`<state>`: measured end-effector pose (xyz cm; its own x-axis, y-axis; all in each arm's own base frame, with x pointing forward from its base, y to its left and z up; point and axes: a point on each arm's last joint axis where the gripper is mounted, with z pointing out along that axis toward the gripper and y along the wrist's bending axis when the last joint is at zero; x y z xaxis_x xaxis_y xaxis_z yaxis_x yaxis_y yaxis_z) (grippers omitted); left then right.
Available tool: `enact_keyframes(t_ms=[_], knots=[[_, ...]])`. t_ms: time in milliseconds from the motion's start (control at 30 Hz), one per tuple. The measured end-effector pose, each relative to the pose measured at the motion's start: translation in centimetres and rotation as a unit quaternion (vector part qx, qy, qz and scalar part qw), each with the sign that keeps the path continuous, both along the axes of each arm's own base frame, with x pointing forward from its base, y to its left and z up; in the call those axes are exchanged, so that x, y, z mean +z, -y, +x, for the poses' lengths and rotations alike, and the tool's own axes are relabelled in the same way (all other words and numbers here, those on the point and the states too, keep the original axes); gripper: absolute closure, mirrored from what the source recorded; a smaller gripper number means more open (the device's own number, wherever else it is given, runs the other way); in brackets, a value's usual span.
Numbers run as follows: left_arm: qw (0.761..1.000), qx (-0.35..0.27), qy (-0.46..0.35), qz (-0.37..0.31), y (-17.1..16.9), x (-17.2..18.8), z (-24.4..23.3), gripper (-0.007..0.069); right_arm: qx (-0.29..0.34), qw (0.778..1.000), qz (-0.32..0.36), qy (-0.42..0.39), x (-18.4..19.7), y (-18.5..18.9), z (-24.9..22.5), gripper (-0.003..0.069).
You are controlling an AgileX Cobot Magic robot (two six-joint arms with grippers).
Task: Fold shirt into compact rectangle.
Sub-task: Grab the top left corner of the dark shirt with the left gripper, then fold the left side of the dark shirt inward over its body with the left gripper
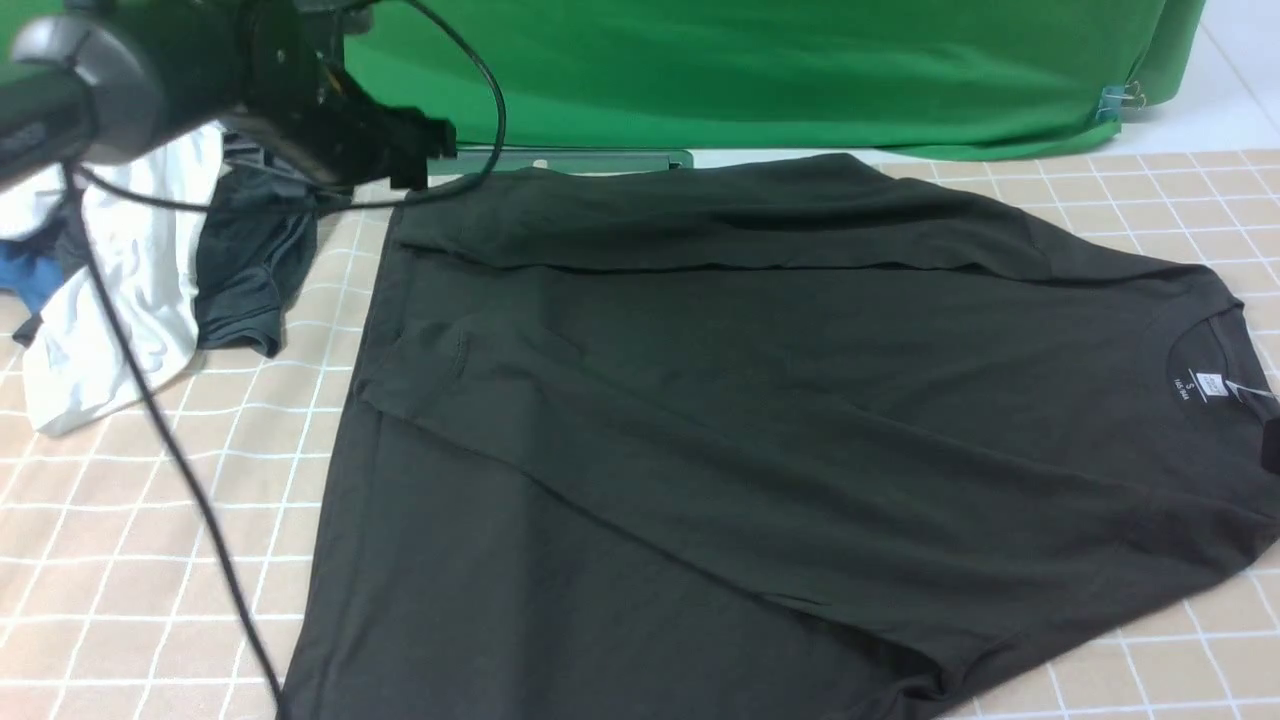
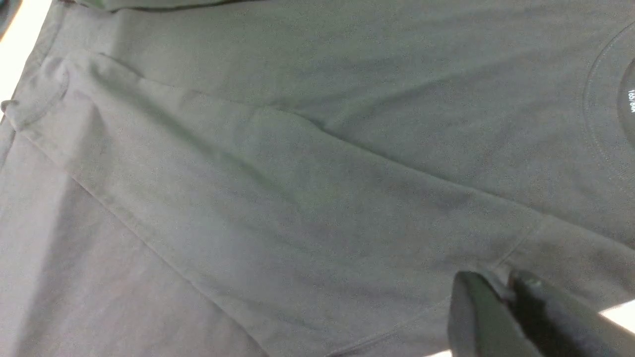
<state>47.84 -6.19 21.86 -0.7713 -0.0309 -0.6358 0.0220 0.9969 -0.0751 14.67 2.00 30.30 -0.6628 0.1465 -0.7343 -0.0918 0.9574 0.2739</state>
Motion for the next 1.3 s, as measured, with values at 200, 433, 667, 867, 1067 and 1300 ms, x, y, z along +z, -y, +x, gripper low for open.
enact_keyframes(t_ms=[200, 433, 667, 867, 1067, 1300], knots=[[1.000, 0.006, -0.013, -0.004, 0.0, -3.2, 3.6, 0.0169, 0.000, 1.000, 0.000, 0.000, 0.0, 0.0, 0.0, 0.0546], [0.999, 0.007, -0.032, -0.005, 0.2, -6.0, 4.9, 0.0178, 0.000, 1.000, 0.000, 0.000, 0.0, 0.0, 0.0, 0.0536], [0.999, 0.010, -0.044, -0.009, 0.1, -7.0, 5.0, 0.0407, 0.000, 1.000, 0.000, 0.000, 0.0, 0.0, 0.0, 0.0536], [0.998, -0.005, -0.060, 0.004, -0.2, -6.8, 4.8, 0.0589, 0.000, 1.000, 0.000, -0.001, 0.0, 0.0, 0.0, 0.0536], [0.996, -0.031, -0.084, 0.001, 0.0, -3.3, 4.0, 0.0590, 0.001, 1.000, 0.000, -0.002, 0.0, 0.0, 0.0, 0.0535], [0.996, -0.052, -0.073, -0.016, 0.3, 2.8, 2.1, 0.0590, 0.002, 1.000, 0.000, -0.003, 0.0, 0.0, 0.0, 0.0535]])
